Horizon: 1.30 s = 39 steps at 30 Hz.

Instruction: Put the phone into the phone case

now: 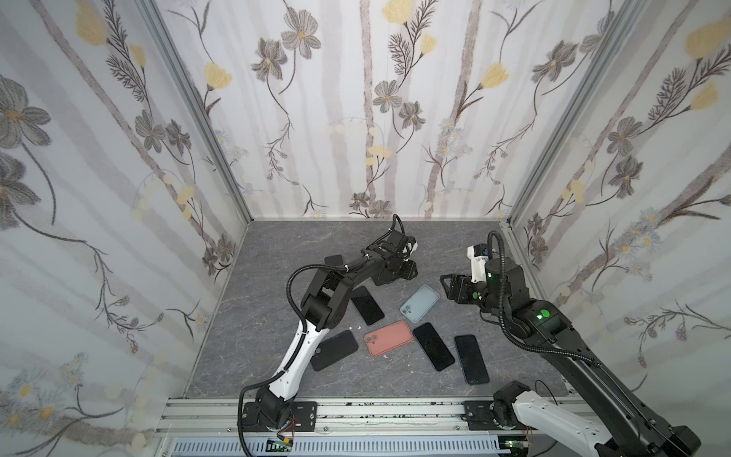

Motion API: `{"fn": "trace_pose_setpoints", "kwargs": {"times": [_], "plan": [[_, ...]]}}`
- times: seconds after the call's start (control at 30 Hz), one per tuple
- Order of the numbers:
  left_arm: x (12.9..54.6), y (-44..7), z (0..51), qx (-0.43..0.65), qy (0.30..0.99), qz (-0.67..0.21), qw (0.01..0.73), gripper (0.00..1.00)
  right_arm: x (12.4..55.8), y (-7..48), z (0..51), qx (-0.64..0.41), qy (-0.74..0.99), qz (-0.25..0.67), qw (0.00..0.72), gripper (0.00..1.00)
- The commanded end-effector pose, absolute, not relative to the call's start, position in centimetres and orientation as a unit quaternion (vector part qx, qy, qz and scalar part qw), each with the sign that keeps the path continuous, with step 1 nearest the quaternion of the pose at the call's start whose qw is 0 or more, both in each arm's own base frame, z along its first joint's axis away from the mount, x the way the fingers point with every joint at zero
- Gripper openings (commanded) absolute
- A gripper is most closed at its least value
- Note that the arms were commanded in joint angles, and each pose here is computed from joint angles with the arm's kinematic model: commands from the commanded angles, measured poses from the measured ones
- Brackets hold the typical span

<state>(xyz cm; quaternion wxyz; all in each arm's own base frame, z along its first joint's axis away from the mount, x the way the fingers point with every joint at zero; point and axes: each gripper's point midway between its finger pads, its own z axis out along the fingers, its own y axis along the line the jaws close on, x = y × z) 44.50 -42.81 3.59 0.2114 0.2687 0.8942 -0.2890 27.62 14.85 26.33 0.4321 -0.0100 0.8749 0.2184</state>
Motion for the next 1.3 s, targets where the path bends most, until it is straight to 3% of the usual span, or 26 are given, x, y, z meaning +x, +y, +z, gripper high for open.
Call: {"fn": "trace_pose_setpoints", "kwargs": {"times": [0.0,0.53,1.27], "plan": [[43.4,-43.7,4.0,0.297,0.88,-0.308,0.206,0.42,27.7,14.7,26.5,-0.001,0.872,0.219,0.438,0.7],[40.9,-45.0,4.1,0.38,0.844,-0.326,0.193,0.42,27.4,14.7,26.6,0.002,0.873,0.219,0.435,0.7],[39.7,-44.9,3.5,0.401,0.842,-0.322,0.159,0.38,27.3,14.8,26.9,-0.001,0.875,0.218,0.432,0.7]]}}
